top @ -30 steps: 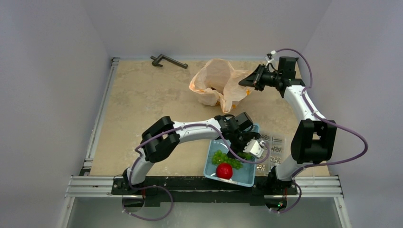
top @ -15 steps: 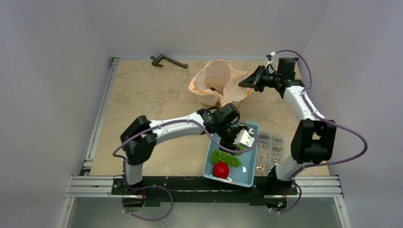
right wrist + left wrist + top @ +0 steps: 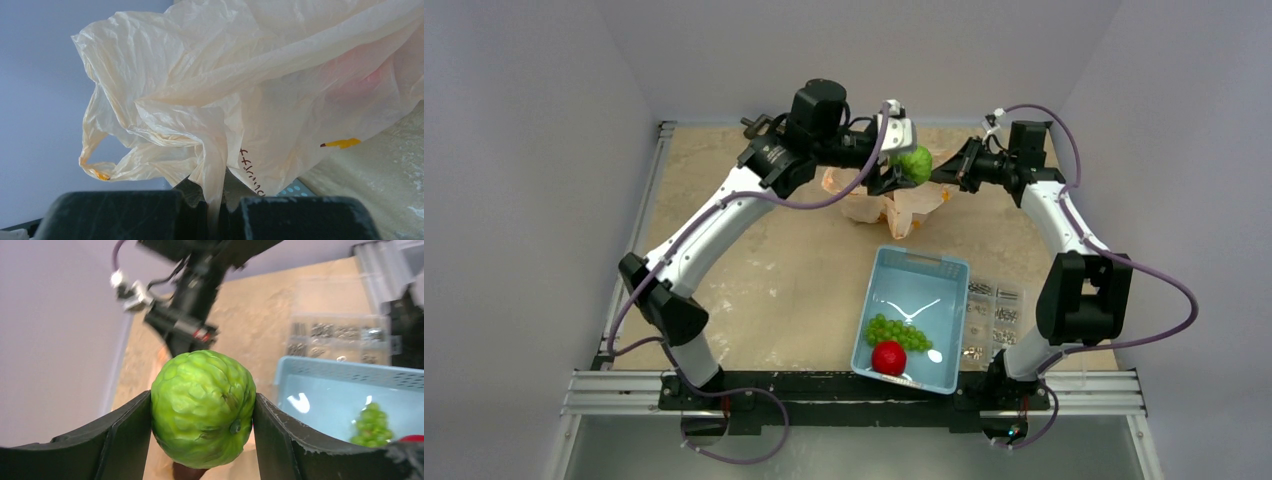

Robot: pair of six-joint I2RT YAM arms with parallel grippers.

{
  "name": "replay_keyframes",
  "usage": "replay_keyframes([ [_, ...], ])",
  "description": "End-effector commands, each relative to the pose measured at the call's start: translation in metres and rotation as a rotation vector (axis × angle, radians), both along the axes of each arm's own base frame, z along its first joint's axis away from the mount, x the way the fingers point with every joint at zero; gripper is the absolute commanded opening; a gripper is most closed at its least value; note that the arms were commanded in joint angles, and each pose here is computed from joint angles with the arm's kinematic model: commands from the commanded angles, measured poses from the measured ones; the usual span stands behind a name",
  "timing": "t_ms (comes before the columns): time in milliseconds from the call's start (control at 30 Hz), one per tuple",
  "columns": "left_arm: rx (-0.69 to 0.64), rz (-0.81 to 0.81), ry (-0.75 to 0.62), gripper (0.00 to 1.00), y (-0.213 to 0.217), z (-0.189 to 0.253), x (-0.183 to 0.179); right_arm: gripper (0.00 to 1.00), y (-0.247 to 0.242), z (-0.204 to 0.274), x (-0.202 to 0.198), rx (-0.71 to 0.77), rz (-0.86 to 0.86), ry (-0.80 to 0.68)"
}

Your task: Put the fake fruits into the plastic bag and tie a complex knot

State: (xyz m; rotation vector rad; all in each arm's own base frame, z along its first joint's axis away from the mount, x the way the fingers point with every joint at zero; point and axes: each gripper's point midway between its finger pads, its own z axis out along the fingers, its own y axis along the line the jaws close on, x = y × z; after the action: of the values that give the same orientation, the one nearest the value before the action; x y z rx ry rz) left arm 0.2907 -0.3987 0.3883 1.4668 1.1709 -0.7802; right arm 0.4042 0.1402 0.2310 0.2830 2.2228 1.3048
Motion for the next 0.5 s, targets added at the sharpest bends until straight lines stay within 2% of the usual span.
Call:
replay_keyframes([
  [0, 0.197, 0.186, 0.094, 0.35, 0.013, -0.081, 0.077, 0.0, 0.006, 0.035, -0.011, 0.025, 0.037, -0.096],
  [233, 0.453, 0.18, 0.0, 0.34, 0.03, -0.186, 0.128, 0.0, 0.015, 0.072, -0.024, 0.137, 0.066, -0.135],
  [467, 0.56, 0.167, 0.023, 0.38, 0.055, -0.249, 0.155, 0.0, 0.019, 0.1, -0.029, 0.23, 0.058, -0.164],
])
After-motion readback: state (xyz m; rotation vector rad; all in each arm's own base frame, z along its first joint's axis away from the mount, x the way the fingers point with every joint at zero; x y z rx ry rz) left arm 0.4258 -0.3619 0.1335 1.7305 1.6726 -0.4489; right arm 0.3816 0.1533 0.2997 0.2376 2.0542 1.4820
